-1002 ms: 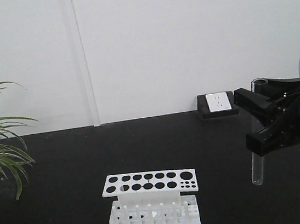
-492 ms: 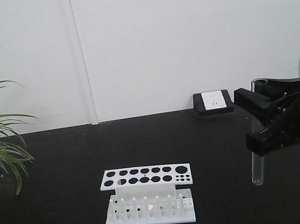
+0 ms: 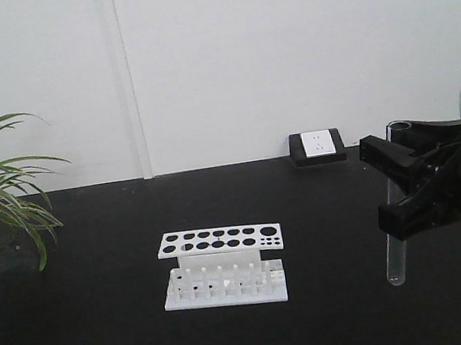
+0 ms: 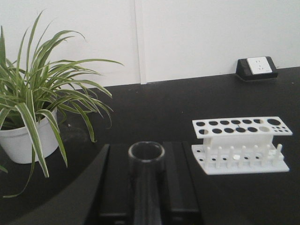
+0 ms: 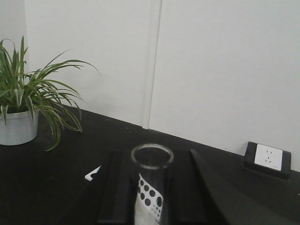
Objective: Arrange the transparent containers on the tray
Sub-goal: 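Drive the base to the counter with the yellow tray, holding both tubes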
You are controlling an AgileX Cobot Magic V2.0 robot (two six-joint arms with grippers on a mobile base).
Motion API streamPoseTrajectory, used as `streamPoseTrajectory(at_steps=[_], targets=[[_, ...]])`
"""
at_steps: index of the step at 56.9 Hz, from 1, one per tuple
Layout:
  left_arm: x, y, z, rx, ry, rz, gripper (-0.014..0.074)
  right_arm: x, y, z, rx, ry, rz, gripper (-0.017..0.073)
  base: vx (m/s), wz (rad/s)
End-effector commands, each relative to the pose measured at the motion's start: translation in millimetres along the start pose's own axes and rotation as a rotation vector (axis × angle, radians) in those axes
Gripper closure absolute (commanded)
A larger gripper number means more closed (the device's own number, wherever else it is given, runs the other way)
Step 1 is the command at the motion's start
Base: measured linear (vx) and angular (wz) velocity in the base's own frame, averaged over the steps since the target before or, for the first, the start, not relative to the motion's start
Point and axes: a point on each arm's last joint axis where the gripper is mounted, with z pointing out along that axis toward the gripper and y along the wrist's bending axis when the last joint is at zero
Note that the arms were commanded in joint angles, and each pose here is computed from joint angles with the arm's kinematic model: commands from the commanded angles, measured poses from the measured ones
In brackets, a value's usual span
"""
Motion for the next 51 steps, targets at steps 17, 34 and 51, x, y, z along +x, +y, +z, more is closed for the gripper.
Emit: streamPoseTrajectory(at_steps=[17, 34, 51], targets=[[-15.3, -3.5, -3.7, 0.037, -0.095, 0.000, 0.0597, -16.1, 1.7, -5.0, -0.023, -0.068, -0.005, 0.0572, -0.24, 0.06], [-15.3, -3.5, -3.7, 0.037, -0.095, 0.000, 0.0597, -16.1, 1.7, -5.0, -0.023, -0.068, -0.005, 0.0572, -0.28, 0.22], [-15.3, -3.5, -3.7, 0.037, -0.095, 0.000, 0.0597, -16.1, 1.7, -5.0, -0.023, -0.068, -0.005, 0.0572, -0.30, 0.41]])
